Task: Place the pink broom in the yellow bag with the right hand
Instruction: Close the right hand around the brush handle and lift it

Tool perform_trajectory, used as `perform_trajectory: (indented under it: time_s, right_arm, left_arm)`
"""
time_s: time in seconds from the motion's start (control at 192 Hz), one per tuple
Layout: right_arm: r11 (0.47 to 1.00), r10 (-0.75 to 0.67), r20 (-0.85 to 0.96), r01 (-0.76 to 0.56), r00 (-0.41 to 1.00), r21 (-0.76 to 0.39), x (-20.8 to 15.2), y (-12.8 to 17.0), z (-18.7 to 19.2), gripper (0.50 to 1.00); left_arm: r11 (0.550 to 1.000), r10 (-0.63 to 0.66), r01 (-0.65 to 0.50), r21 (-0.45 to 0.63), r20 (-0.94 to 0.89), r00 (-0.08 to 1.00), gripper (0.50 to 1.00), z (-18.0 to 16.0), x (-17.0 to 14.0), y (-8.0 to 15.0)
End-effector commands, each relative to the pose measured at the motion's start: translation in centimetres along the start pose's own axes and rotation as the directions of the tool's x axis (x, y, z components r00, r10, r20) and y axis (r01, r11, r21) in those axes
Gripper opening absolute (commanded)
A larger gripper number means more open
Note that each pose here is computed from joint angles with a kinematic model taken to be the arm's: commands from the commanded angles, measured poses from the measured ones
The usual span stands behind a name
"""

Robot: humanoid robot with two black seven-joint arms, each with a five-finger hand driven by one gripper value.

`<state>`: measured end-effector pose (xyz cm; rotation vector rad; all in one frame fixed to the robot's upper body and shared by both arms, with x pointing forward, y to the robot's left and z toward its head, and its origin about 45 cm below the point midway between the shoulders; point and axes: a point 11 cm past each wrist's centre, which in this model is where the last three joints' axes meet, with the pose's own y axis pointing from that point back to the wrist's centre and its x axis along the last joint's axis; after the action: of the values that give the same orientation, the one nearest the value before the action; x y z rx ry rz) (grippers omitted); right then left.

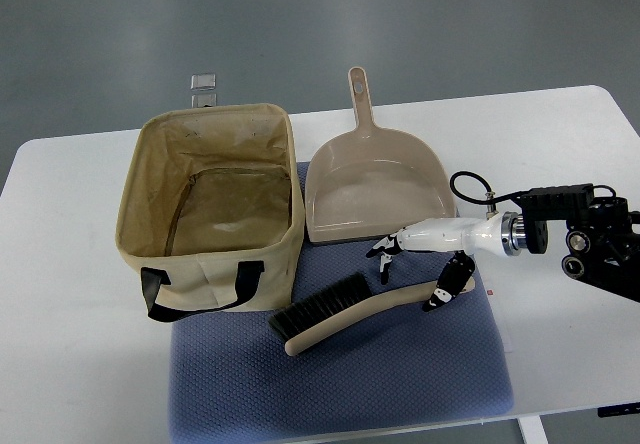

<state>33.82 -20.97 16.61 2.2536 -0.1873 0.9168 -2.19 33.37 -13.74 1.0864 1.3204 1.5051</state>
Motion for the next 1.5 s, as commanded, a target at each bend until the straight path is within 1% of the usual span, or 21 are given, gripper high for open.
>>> perform_trajectory:
  time_s: [0.0,0.172,0.302,0.355,0.469,0.506,0.537,0.584,0.668,0.704,0.741,0.829,0.845,0.866,0.892,0.96,1.007,1.027,1.074,1.408,1.497]
  right_arm:
    - [1.0,0.002,0.001,-0.002,1.0,-0.003,-0.1,0.0,0.1,0.928]
    - [1.0,0.006,-0.016,-0.006,1.0,-0.008,-0.4,-0.1,0.2,0.919]
    - [1.0,0.005,-0.018,-0.005,1.0,-0.018,-0.6,0.0,0.3,0.897]
    - [1.0,0.003,-0.018,-0.004,1.0,-0.019,-0.7,0.0,0.4,0.874]
    - [1.0,0.001,-0.019,-0.002,1.0,-0.018,-0.8,-0.1,0.3,0.858]
    - [1.0,-0.002,-0.025,0.002,1.0,-0.02,-0.9,-0.1,0.4,0.834]
    - [1.0,-0.003,-0.029,0.002,1.0,-0.02,-0.8,-0.1,0.4,0.827]
    - [1.0,-0.003,-0.029,0.002,1.0,-0.02,-0.8,-0.1,0.4,0.805]
    - [1.0,-0.003,-0.03,0.002,1.0,-0.02,-0.8,0.0,0.4,0.789]
    - [1.0,-0.003,-0.03,0.002,1.0,-0.019,-0.8,0.0,0.4,0.76]
    - [1.0,-0.003,-0.03,0.002,1.0,-0.019,-0.8,0.0,0.4,0.754]
    - [1.0,-0.002,-0.031,0.002,1.0,-0.017,-0.7,0.0,0.3,0.699]
    - [1.0,-0.002,-0.032,0.002,0.999,-0.016,-0.7,0.0,0.3,0.682]
    - [1.0,-0.002,-0.032,0.002,0.999,-0.016,-0.7,0.0,0.3,0.676]
    - [1.0,0.0,-0.033,-0.001,0.999,-0.015,-0.6,0.1,0.3,0.644]
    - [1.0,0.0,-0.033,-0.001,0.999,-0.015,-0.6,0.2,0.4,0.601]
    - [1.0,-0.001,-0.033,0.0,0.999,-0.012,-0.6,0.2,0.4,0.548]
    - [1.0,0.002,-0.033,-0.002,0.999,-0.01,-0.5,0.2,0.3,0.539]
    - [1.0,0.003,-0.032,-0.003,0.999,-0.001,-0.5,0.3,0.3,0.503]
    - [1.0,0.004,-0.029,-0.003,1.0,0.025,-0.6,0.4,0.1,0.5]
    - [0.999,0.025,-0.03,-0.024,0.999,0.038,-0.2,1.0,0.2,0.5]
  left_arm:
    - [1.0,0.0,0.0,-0.001,0.0,1.0,1.0,0.0,0.0,0.0]
    - [1.0,-0.001,0.001,0.001,0.0,1.0,1.0,0.0,0.0,0.0]
    - [1.0,0.0,0.0,-0.001,0.0,1.0,1.0,0.0,0.0,0.0]
    - [1.0,-0.001,0.001,-0.001,0.001,1.0,1.0,0.0,0.0,0.0]
    - [1.0,0.0,0.0,-0.001,0.0,1.0,1.0,0.0,0.0,0.0]
    - [1.0,0.0,0.0,0.001,0.0,1.0,1.0,0.0,0.0,0.0]
    - [1.0,0.0,0.0,-0.001,0.0,1.0,1.0,0.0,0.0,0.0]
    - [1.0,-0.001,0.001,0.001,0.0,1.0,1.0,0.0,0.0,0.0]
    - [1.0,0.0,0.0,0.001,0.001,1.0,1.0,0.0,0.0,0.0]
    - [1.0,0.0,0.0,-0.001,0.0,1.0,1.0,0.0,0.0,0.0]
    - [1.0,0.0,0.0,0.001,0.0,1.0,1.0,0.0,0.0,0.0]
    - [1.0,0.0,0.0,-0.001,0.0,1.0,1.0,0.0,0.0,0.0]
    - [1.0,0.0,0.0,0.001,0.0,1.0,1.0,0.0,0.0,0.0]
    - [1.0,0.0,0.0,0.001,0.0,1.0,1.0,0.0,0.0,0.0]
    - [1.0,0.0,0.0,0.001,0.0,1.0,1.0,0.0,0.0,0.0]
    - [1.0,0.0,0.0,0.001,0.0,1.0,1.0,0.0,0.0,0.0]
    - [1.0,-0.001,0.001,0.001,0.0,1.0,1.0,0.0,0.0,0.0]
    - [1.0,0.0,0.0,0.001,0.0,1.0,1.0,0.0,0.0,0.0]
    - [1.0,0.0,0.0,0.001,0.0,1.0,1.0,0.0,0.0,0.0]
    - [1.0,0.0,0.0,0.001,0.0,1.0,1.0,0.0,0.0,0.0]
    - [1.0,0.0,0.0,0.001,0.0,1.0,1.0,0.0,0.0,0.0]
